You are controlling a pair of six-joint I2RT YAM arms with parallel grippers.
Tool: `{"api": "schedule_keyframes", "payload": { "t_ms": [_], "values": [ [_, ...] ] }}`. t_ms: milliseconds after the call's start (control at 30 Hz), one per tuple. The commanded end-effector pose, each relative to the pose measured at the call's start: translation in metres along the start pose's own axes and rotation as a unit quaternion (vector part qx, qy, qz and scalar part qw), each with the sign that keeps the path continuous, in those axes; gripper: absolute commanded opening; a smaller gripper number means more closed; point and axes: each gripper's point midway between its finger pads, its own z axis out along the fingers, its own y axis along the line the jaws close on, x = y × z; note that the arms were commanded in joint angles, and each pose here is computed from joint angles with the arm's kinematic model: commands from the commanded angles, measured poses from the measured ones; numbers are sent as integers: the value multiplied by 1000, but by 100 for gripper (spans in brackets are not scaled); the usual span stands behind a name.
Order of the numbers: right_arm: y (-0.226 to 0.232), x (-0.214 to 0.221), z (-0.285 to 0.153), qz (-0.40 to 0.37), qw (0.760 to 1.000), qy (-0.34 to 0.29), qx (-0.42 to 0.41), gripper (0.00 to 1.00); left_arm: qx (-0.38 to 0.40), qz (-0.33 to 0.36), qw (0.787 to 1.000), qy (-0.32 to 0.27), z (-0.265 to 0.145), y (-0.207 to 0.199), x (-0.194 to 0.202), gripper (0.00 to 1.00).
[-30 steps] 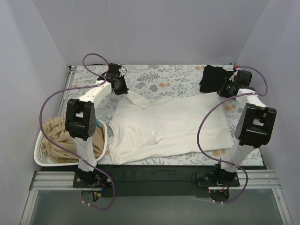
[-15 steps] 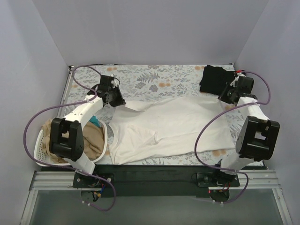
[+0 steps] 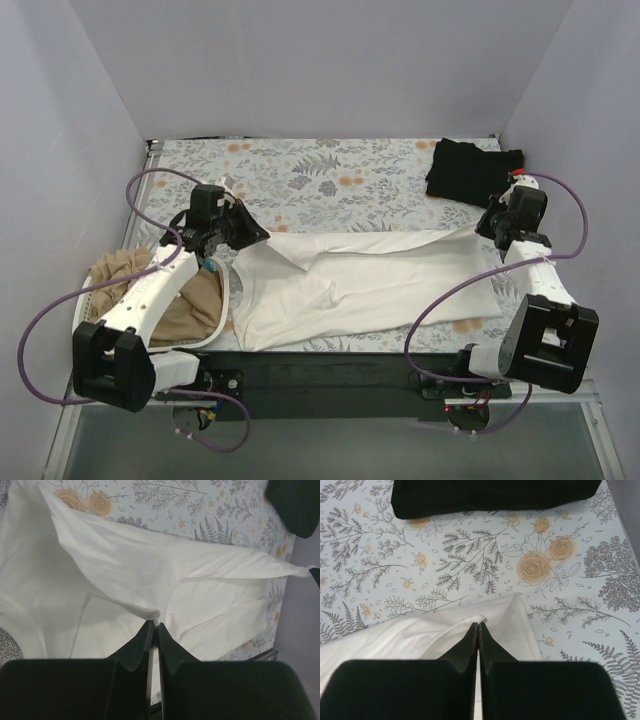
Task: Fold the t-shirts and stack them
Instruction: Fold the tshirt
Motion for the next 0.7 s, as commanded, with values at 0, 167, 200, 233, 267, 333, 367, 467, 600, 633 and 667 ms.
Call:
{"api": "schedule_keyframes", "payload": {
  "t_ms": [0, 167, 200, 233, 267, 333, 367, 467, 600, 633, 667],
  "values": [
    [-8, -30, -12, -16, 996, -81, 22, 1, 46, -23, 999, 3, -24, -18, 10, 0],
    [-22, -28, -17, -22, 994, -92, 55, 1, 51, -25, 998, -8, -46, -19, 17, 0],
    [-23, -28, -17, -20, 994, -93, 58, 1, 49, -24, 998, -7, -48, -18, 19, 0],
    [-24, -27, -18, -20, 994, -92, 59, 1, 49, -22, 999, -6, -51, -18, 21, 0],
    [-26, -24, -18, -18, 994, -92, 64, 1, 44, -22, 999, -4, -53, -14, 25, 0],
    [-27, -22, -20, -18, 993, -93, 66, 1, 38, -21, 999, 1, -54, -9, 31, 0],
    [-27, -20, -20, -17, 993, -93, 66, 1, 33, -18, 999, 4, -54, -5, 34, 0],
    [-30, -11, -20, -14, 994, -86, 72, 1, 23, -21, 999, 25, -55, 5, 50, 0],
    [-37, 2, -23, -12, 993, -81, 89, 1, 16, -25, 999, 27, -60, 13, 61, 0],
    [-38, 3, -25, -12, 992, -83, 91, 1, 16, -25, 999, 24, -63, 14, 62, 0],
    [-41, 7, -26, -11, 992, -81, 98, 1, 10, -26, 999, 26, -65, 17, 65, 0]
  ]
}}
